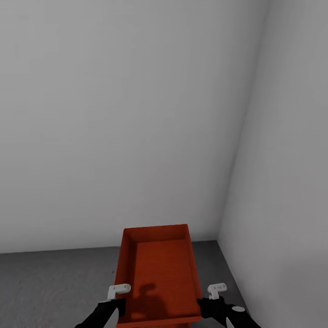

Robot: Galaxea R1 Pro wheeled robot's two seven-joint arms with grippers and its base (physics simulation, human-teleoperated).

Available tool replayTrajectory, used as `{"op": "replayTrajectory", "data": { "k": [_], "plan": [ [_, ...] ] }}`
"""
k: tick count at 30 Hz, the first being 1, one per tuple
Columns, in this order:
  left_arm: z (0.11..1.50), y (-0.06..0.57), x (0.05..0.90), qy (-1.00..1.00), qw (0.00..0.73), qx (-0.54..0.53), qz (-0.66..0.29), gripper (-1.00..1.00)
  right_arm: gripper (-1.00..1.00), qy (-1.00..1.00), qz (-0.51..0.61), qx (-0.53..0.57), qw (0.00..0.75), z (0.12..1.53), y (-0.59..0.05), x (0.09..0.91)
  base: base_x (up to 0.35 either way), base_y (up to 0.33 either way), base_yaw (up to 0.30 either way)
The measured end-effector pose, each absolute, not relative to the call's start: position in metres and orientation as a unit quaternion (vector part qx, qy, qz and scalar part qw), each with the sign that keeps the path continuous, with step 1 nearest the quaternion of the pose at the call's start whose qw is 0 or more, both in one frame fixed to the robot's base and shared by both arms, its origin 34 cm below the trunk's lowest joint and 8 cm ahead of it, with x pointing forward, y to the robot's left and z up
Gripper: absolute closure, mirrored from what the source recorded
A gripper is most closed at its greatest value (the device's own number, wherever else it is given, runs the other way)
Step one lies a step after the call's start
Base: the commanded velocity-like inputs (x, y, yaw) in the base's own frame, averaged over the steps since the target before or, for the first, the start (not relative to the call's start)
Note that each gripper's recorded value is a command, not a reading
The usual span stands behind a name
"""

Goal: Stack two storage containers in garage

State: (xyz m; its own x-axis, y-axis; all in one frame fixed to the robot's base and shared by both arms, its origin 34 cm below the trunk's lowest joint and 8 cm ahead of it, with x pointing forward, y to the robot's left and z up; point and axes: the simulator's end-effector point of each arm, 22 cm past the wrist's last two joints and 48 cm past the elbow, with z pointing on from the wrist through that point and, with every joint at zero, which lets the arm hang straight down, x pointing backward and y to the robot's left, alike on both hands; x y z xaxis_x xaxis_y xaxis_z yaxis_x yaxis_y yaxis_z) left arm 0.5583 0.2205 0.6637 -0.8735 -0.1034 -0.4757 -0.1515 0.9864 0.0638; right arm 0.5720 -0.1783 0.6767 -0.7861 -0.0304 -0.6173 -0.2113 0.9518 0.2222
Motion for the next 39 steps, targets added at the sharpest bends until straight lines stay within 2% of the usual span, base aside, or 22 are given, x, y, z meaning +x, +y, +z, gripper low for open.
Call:
{"op": "replayTrajectory", "data": {
  "k": [39],
  "plan": [
    [0.584,0.219,0.546,0.973,0.214,-0.064,0.051,1.0,1.0,0.943,0.143,-0.06,0.293,0.596,-0.18,0.56,0.0,0.0,0.0]
  ]
}}
